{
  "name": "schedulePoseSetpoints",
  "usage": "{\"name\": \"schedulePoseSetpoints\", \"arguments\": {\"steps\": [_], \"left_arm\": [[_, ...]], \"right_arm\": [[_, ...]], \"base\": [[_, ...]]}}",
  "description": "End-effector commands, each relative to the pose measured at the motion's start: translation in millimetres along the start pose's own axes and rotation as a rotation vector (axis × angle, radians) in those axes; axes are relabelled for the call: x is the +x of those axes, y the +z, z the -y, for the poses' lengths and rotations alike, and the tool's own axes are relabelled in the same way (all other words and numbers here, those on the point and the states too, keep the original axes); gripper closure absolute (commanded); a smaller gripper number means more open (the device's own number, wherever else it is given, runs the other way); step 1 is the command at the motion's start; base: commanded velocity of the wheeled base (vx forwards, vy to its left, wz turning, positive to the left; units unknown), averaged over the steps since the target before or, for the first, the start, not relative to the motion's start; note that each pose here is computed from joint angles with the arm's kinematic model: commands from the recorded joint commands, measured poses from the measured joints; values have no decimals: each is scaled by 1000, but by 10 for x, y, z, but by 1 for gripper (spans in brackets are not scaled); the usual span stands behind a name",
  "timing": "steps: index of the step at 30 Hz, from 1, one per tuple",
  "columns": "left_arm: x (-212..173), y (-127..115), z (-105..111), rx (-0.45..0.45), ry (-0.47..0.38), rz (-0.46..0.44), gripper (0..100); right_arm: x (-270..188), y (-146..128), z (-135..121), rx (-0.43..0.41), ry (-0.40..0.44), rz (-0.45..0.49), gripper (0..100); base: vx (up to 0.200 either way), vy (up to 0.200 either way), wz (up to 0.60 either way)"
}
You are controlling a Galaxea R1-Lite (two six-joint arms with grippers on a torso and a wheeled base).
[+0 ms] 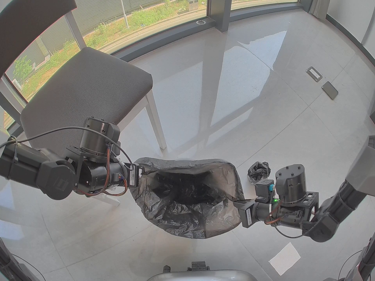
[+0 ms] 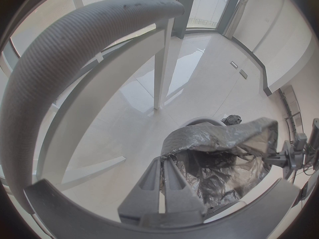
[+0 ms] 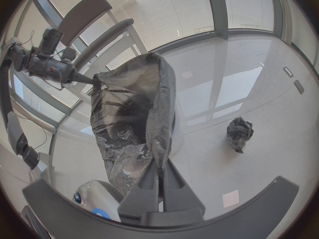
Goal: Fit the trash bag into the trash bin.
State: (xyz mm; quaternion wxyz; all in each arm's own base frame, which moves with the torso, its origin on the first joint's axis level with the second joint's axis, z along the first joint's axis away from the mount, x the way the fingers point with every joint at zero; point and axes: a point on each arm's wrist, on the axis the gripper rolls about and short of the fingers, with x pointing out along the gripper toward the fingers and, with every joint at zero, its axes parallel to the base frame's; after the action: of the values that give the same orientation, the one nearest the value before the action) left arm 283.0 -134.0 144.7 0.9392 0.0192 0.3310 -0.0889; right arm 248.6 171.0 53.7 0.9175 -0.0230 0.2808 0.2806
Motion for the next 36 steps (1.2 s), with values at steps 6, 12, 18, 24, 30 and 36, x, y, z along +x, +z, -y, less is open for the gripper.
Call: {"name": "schedulePoseSetpoints", "arguments": {"steps": [6, 12, 18, 24, 30, 36], "left_arm": [[13, 36, 52, 1, -12, 14, 100], [189, 255, 119, -28, -18, 52, 100], [259, 329, 138, -35, -18, 63, 100], [239, 341, 134, -64, -14, 70, 100], [204, 324, 89, -69, -3, 66, 100], [191, 317, 68, -72, 3, 66, 100]], "right_arm": [[503, 111, 170, 39, 18, -87, 100], [480, 140, 364, 66, -18, -75, 100], [464, 256, 576, 92, -64, -28, 100], [512, 362, 581, 88, -61, 9, 100], [545, 380, 517, 76, -45, 12, 100], [586, 317, 549, 80, -52, -5, 0]], "base": [[0, 0, 0], [0, 0, 0], [0, 0, 0], [0, 0, 0], [0, 0, 0], [0, 0, 0]]}}
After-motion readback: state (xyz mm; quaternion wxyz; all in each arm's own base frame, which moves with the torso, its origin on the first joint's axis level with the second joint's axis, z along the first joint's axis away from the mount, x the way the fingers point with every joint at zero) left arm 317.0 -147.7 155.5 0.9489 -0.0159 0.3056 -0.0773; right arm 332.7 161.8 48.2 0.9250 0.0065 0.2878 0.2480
